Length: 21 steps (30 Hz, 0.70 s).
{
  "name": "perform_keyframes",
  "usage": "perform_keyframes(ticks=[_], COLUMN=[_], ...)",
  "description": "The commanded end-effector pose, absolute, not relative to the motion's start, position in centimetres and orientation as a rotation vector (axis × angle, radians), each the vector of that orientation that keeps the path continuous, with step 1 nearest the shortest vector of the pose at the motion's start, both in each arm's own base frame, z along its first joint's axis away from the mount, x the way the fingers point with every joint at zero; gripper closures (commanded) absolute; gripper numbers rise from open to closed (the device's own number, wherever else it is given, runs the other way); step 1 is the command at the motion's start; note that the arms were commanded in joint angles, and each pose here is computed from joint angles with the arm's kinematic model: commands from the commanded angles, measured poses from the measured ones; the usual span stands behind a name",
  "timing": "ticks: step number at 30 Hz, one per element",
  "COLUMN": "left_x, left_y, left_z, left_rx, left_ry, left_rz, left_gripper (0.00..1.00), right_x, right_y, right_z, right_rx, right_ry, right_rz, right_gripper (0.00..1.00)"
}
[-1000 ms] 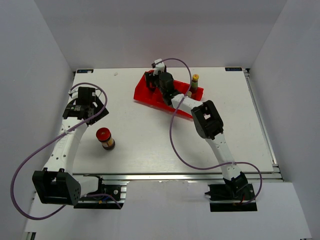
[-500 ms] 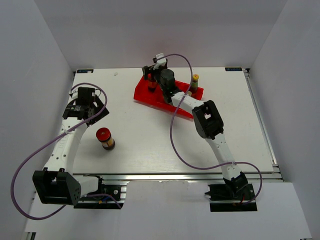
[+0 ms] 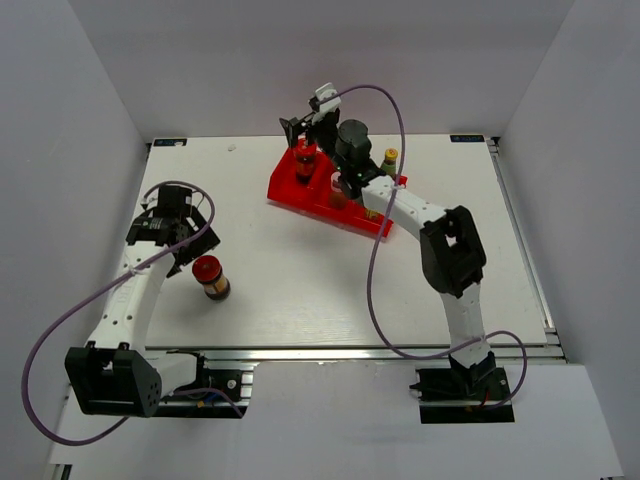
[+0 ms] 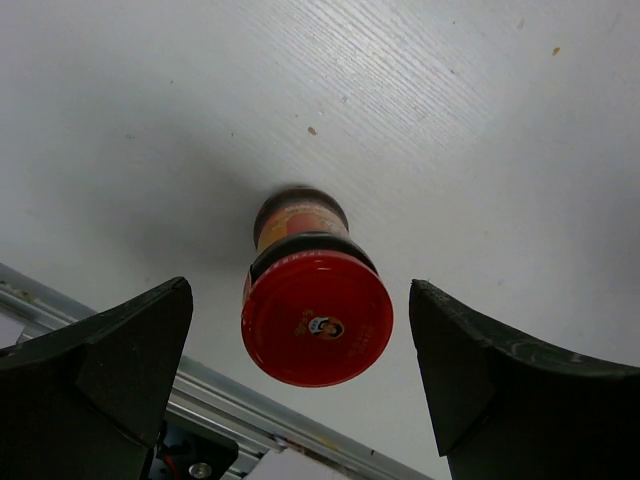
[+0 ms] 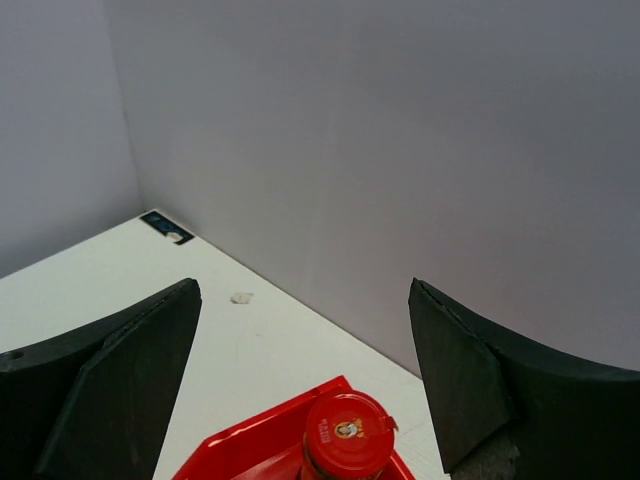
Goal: Organize the condiment bottles
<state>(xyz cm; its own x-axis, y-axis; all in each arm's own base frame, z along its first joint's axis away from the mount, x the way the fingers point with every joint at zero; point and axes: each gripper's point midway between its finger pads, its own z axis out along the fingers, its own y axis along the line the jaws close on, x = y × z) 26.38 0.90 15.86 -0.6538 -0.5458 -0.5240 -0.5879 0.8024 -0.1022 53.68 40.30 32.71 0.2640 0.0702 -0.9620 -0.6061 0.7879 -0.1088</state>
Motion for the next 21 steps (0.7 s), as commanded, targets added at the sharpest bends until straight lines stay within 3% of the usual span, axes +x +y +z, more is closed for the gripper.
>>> perform_keyframes(ticks=[1, 11, 21], left_x=[24.9, 24.1, 24.8], left_y=[0.5, -0.8, -1.4], left_z=[15.9, 13.1, 12.2], left_rx=[-0.847, -0.787, -0.758], left_ry=[2.456, 2.570, 2.597], left_rz=[0.063, 0.003, -0.033], left_gripper=[0.02, 0.02, 0.02], right_x=[49.7, 42.7, 39.7], right_y=[41.0, 38.7, 36.4], right_z=[36.1, 32.9, 32.2], right_rx=[-0.582, -0.641, -0.629], right_ry=[1.136, 1.215, 1.229], right_rz=[0.536, 0.626, 0.634], right_gripper=[0.11, 0.11, 0.11])
